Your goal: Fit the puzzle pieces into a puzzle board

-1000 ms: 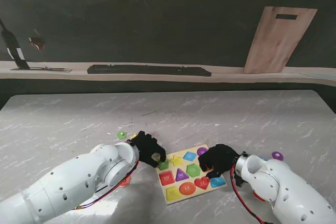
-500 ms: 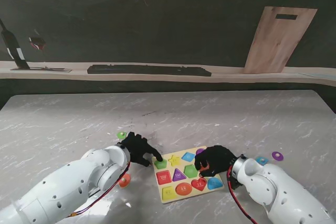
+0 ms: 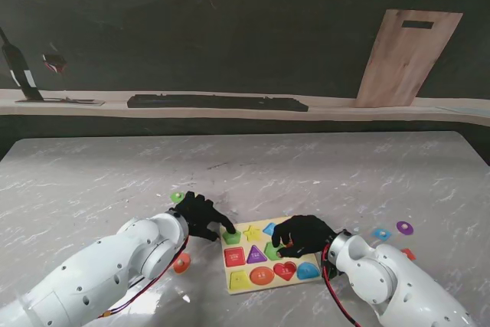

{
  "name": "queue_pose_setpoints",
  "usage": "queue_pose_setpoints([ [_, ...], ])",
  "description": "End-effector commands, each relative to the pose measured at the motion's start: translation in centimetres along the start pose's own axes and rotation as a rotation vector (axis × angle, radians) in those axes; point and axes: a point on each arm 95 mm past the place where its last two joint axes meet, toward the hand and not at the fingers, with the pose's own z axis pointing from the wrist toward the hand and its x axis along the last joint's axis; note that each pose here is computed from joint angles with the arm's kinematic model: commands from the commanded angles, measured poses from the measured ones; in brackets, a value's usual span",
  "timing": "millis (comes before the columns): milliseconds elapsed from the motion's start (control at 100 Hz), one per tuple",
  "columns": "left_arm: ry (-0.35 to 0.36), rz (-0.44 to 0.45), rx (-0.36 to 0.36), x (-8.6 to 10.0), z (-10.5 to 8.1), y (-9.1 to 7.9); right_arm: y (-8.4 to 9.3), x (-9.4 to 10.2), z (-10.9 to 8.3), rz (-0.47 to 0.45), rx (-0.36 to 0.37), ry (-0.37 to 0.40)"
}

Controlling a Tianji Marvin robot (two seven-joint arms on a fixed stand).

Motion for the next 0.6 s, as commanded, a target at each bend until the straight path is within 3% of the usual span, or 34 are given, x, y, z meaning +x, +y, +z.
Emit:
queue_pose_setpoints([
  [0,-0.032,-0.004,-0.036,-0.6,0.1,1.3,-2.0,1.3,0.6,0.028,0.030,0.026],
  [590,-0.046,0.023,0.000,-1.7,-1.5,0.1,-1.8,2.5,3.3,0.059,-0.039,0.024],
])
